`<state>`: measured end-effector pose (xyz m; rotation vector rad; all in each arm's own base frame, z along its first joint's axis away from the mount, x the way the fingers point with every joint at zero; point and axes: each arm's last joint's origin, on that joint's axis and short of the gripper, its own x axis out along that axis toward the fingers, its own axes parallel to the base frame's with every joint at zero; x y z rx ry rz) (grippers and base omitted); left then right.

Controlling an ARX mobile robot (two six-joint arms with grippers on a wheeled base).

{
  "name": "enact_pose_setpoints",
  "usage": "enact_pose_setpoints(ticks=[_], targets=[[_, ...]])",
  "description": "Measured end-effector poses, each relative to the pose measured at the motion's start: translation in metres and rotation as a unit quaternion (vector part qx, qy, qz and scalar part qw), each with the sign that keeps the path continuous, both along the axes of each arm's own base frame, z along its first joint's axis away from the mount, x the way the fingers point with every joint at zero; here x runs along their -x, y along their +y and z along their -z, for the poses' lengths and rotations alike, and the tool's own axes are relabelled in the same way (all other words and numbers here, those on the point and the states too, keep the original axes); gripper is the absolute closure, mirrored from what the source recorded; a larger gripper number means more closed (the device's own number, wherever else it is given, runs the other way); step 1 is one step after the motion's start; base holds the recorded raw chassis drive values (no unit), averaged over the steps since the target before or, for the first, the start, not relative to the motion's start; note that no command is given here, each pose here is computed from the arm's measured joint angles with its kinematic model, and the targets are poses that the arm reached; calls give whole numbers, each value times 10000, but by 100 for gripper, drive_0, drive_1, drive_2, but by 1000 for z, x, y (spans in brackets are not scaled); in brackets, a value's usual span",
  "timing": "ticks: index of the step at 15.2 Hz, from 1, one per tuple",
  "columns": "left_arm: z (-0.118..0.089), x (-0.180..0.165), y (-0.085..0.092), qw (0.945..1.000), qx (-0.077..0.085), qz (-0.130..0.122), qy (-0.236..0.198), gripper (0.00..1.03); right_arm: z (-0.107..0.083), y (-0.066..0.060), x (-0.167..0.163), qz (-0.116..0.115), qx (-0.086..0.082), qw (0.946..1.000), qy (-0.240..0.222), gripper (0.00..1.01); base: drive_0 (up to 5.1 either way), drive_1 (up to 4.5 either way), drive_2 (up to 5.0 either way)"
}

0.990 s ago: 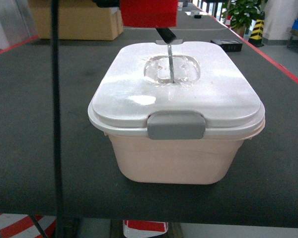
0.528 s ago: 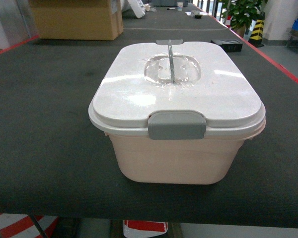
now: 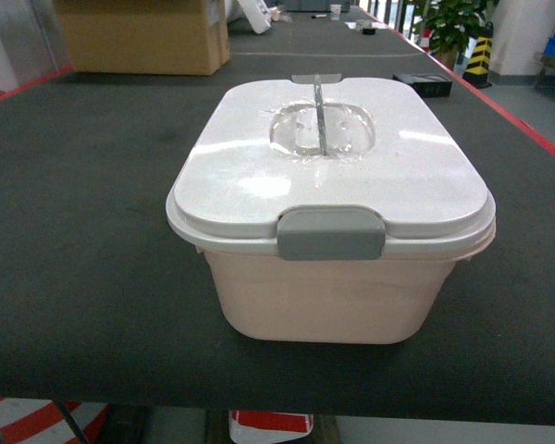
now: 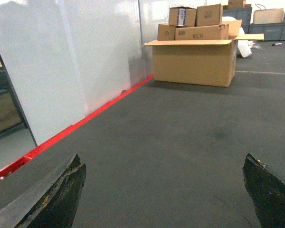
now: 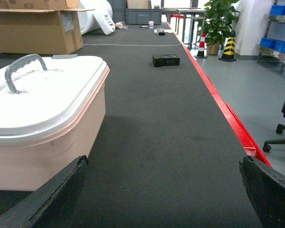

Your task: Pick capacitor and pack into box

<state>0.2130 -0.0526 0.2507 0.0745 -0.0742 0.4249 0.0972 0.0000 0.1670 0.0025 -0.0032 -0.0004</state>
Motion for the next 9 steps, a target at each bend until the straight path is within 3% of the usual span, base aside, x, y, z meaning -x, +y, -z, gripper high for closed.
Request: enact_pose_setpoints(ticks=[3,4,5,6,7,9], targets=[[1,0,0,10000,-12,32,24,5,0,0,0,0,0,10000,-2,3,0,0,0],[4,1,7,9971,-23,678,351,14,0,0,0,0,0,10000,0,3,0,0,0],[11,10,14,9910,113,1258,433,25,0,0,0,0,0,10000,0,3,0,0,0],[18,17,19,9858,196,1617,409,34,0,0,0,0,0,10000,2,3,0,0,0],[24,24,21,9807,241,1901,394,42,0,0,0,0,0,10000,-4,3,0,0,0],[33,33,25,9762,279,2115,394,59,0,0,0,0,0,10000,0,3,0,0,0]])
